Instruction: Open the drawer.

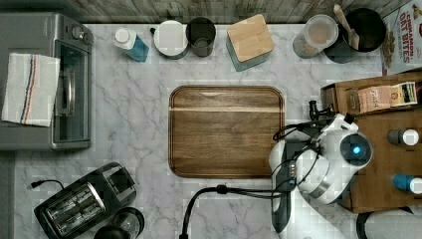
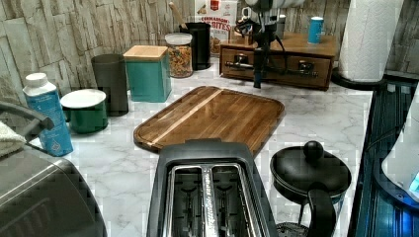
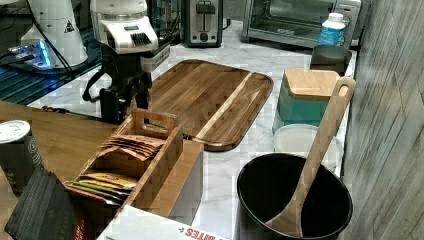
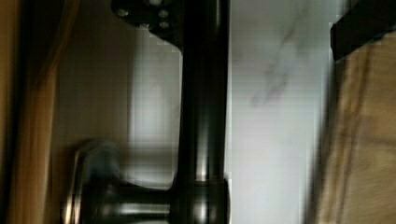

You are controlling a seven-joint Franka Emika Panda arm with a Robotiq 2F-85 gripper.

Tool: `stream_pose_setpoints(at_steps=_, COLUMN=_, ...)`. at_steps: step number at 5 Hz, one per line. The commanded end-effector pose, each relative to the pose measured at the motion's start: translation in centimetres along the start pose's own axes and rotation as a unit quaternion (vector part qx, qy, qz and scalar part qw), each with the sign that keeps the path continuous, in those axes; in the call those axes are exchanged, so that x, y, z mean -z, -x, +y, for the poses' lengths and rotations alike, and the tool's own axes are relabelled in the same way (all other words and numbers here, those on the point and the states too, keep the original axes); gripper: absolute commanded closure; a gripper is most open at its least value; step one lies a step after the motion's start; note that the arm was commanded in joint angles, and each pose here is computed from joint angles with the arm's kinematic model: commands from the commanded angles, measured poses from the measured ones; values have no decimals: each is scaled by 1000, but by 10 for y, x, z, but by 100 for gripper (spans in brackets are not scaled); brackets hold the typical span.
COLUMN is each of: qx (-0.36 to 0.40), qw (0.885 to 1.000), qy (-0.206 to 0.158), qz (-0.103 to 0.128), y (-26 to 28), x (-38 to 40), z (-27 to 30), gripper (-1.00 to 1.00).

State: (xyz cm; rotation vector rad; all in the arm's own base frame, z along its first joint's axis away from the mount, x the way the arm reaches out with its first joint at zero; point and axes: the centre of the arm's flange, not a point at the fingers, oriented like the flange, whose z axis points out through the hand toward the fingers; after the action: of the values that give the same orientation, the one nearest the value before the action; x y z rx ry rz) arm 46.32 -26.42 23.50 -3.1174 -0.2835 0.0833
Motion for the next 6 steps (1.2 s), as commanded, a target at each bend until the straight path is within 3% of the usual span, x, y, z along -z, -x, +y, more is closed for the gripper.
stream_pose_setpoints(at_steps=1, qx=13, qw=997, qy=-67, qz=41, y=-22, x=-3, z=-66, gripper=-100)
stream_pose_setpoints(at_steps=2, qx=16, qw=997, qy=-46, qz=53, y=-24, x=-14, z=-119, gripper=-100)
stream_pose_setpoints(at_steps=3, qx=27, qw=998, qy=-40, qz=43, y=-28, x=-14, z=-183, gripper=-100)
stream_pose_setpoints(at_steps=4, qx=56, qw=996, qy=-68, qz=22, y=-37, x=-11, z=-231, gripper=-100)
stream_pose_setpoints(at_steps=6, qx=55, qw=996, qy=-70, qz=26, y=-38, x=-9, z=-300, gripper=-100)
